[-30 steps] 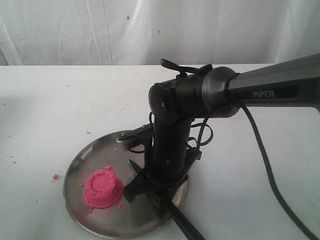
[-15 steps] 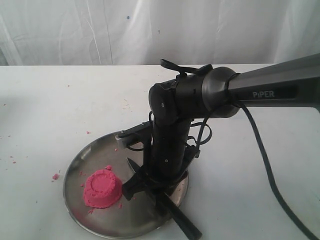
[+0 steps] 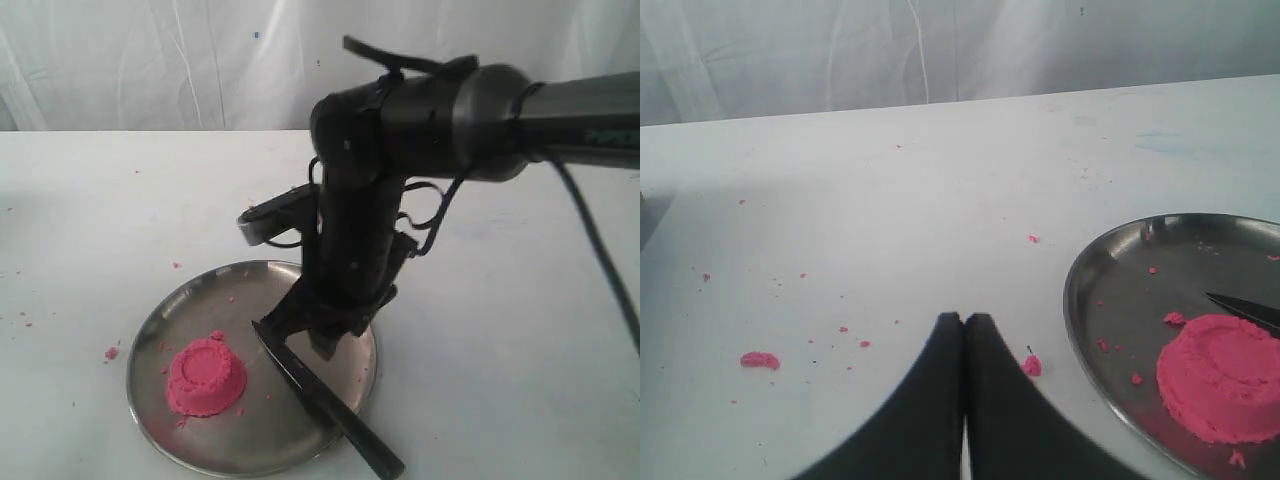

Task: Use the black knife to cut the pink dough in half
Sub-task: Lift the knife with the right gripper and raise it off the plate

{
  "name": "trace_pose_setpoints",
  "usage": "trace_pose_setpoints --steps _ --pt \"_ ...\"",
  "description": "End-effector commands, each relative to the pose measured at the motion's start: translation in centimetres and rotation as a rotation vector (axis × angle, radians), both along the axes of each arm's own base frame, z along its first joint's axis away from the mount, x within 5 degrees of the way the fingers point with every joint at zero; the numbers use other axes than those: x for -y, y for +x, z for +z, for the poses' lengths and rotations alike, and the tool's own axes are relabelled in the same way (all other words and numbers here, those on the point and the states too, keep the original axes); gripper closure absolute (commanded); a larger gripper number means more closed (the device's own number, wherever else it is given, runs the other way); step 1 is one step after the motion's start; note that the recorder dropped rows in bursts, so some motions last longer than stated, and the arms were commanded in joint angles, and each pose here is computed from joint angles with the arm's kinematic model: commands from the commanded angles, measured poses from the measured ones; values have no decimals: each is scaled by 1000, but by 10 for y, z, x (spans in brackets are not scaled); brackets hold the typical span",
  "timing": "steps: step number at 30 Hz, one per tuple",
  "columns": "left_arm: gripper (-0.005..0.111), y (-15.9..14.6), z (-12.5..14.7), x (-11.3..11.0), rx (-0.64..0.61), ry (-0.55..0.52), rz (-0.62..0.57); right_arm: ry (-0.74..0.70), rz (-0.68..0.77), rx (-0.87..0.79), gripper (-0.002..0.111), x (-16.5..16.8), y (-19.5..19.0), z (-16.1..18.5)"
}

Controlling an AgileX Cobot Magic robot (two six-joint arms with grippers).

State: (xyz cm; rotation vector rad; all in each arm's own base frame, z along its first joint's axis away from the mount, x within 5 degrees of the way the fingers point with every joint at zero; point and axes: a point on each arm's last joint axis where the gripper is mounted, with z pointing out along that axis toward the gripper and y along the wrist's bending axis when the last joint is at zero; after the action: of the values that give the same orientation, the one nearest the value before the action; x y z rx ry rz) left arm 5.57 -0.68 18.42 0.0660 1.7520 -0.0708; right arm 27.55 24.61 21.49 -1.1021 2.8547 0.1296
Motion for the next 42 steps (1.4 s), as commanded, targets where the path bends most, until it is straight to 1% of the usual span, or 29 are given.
trace_pose_setpoints --steps 1,3,5,9,11,13,16,19,24,28,31,37,42 --pt "107 0 2 1 8 -28 -4 -52 -84 -2 67 45 12 26" --pt "107 0 2 1 8 -28 -4 -43 -117 -15 67 65 16 29" --pt "107 0 2 1 8 -28 -4 11 -117 -75 67 77 14 29" --pt "107 0 2 1 5 -32 -3 245 -57 -250 66 83 -1 17" --pt "107 0 2 1 3 -36 -3 330 -31 -322 60 84 -11 6" --pt "107 0 2 1 3 -36 -3 371 -7 -355 53 85 -18 -8" --pt "107 0 2 1 2 -41 -2 376 -19 -342 47 86 -21 -21" --pt "107 0 2 1 2 -43 -2 369 -25 -323 47 88 -23 -30" --pt "107 0 2 1 2 -49 -1 356 -31 -347 47 90 -27 -47" --pt "107 0 2 1 1 -57 1 351 -34 -401 47 88 -25 -66" --pt "107 0 2 1 0 -63 2 375 -32 -451 47 85 -25 -77" --pt "107 0 2 1 0 -63 2 462 -15 -528 47 77 -27 -85" --pt "107 0 2 1 0 -63 2 462 -23 -542 47 77 -27 -90"
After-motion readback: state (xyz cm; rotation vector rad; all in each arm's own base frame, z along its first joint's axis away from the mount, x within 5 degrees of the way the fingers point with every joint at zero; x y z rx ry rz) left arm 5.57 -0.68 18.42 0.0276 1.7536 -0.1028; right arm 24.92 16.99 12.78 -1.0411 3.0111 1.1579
